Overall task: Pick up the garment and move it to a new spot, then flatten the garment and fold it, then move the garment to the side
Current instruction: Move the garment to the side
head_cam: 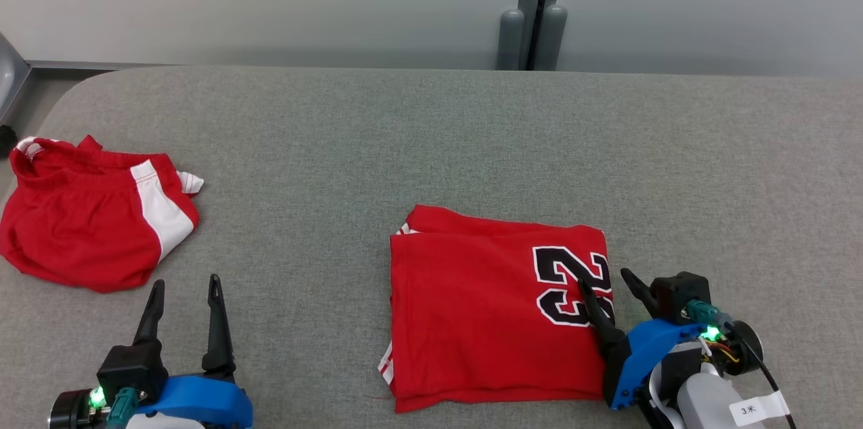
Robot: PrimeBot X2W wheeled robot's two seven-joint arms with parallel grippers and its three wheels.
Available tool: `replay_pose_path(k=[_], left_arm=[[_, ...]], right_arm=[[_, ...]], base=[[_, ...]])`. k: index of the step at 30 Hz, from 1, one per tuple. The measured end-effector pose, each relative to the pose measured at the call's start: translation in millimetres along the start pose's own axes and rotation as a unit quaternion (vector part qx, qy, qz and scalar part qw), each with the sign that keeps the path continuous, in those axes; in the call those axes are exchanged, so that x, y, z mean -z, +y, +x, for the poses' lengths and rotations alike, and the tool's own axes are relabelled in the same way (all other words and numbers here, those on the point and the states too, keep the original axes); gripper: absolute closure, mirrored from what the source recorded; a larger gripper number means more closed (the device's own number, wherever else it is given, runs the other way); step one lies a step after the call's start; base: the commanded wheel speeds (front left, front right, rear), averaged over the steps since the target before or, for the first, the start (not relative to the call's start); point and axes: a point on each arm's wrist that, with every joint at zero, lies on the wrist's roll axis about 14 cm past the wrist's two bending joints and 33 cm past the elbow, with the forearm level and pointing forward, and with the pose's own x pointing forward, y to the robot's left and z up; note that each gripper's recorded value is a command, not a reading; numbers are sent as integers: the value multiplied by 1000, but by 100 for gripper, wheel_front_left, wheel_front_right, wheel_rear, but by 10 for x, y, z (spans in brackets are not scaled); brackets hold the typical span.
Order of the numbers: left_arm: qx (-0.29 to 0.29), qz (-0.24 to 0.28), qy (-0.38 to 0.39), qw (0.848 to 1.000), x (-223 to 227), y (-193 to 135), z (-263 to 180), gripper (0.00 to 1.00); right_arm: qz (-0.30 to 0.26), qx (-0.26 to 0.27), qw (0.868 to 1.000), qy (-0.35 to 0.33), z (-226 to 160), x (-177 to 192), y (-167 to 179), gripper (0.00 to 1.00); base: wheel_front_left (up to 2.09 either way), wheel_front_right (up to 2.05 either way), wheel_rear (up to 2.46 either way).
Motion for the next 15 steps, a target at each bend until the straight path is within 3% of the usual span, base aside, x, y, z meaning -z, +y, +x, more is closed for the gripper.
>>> replay_pose_path(k=[12, 13, 14, 15], left_arm=[[-4, -2, 7, 1000, 40, 3, 50, 0], [-4, -3, 5, 1000, 28, -3, 57, 0], [-3, -3, 4, 1000, 24, -7, 63, 0], [-2, -3, 5, 1000, 27, -13, 68, 0]], right_arm=[[30, -21, 997, 65, -94, 500, 166, 0], [35, -27, 997, 64, -100, 502, 206, 61], [41, -30, 997, 64, -107, 509, 235, 100], [44, -33, 997, 63, -109, 512, 258, 100]], base=[[0, 0, 0], [0, 0, 0], [0, 0, 0], [0, 0, 0]])
